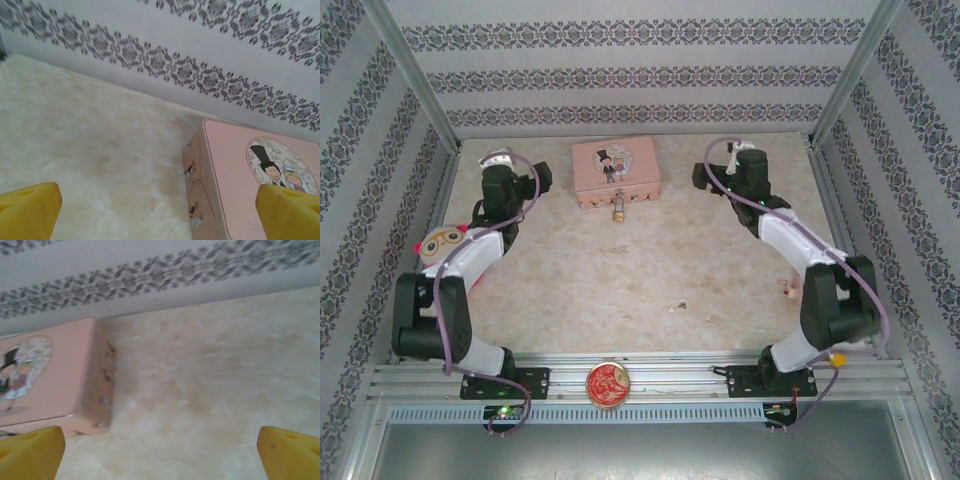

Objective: Unlock a padlock with a key

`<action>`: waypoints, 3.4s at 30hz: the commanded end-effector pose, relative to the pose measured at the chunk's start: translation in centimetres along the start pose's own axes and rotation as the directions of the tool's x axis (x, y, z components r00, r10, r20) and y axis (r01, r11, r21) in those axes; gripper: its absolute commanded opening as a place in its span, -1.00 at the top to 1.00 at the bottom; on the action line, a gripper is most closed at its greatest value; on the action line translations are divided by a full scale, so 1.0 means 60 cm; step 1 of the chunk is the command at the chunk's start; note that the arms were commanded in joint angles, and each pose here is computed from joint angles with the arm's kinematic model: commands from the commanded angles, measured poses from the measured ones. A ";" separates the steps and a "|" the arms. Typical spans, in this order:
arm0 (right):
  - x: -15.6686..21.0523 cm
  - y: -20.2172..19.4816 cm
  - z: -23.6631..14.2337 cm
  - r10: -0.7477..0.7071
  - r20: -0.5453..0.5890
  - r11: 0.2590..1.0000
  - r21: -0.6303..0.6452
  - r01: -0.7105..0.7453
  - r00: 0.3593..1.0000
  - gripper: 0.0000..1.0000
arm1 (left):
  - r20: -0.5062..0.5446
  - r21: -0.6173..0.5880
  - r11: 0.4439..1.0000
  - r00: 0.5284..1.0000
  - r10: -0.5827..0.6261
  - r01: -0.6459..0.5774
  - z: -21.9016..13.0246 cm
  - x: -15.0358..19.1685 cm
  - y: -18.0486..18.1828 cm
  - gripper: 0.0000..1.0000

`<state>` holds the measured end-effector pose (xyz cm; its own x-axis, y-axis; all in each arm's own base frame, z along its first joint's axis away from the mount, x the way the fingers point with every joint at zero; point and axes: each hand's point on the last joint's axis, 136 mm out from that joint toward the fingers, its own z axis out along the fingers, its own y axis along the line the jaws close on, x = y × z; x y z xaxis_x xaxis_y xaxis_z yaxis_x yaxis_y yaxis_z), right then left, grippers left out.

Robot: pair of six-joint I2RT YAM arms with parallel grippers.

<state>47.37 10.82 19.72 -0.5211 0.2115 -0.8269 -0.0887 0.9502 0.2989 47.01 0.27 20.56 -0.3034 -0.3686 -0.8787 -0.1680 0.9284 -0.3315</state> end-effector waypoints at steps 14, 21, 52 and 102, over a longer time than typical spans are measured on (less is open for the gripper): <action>0.029 0.123 0.193 0.208 -0.275 0.954 -0.154 -0.257 0.939 -0.60 | -0.285 0.218 0.931 0.931 -0.227 0.293 0.166 0.071 -0.092 -0.96; 0.042 0.137 0.238 0.211 -0.327 0.950 -0.154 -0.273 0.921 -0.51 | -0.380 0.233 0.921 0.901 -0.209 0.312 0.204 0.123 -0.124 -0.80; 0.199 0.220 0.116 0.182 -0.518 0.937 -0.168 -0.308 0.836 0.18 | -0.503 0.347 0.870 0.853 -0.142 0.350 0.032 0.241 -0.208 0.53; 0.254 0.125 -0.148 0.009 -0.413 0.999 0.039 0.008 0.911 -0.53 | -0.345 0.209 0.927 0.911 -0.228 0.312 -0.101 0.225 -0.165 -0.06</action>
<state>32.41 21.21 12.80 -0.8407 0.1439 -0.5220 -0.0582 0.9344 0.3513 37.62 -14.37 10.52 -0.6355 -0.5484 -0.5435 -0.1130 0.7624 -0.6372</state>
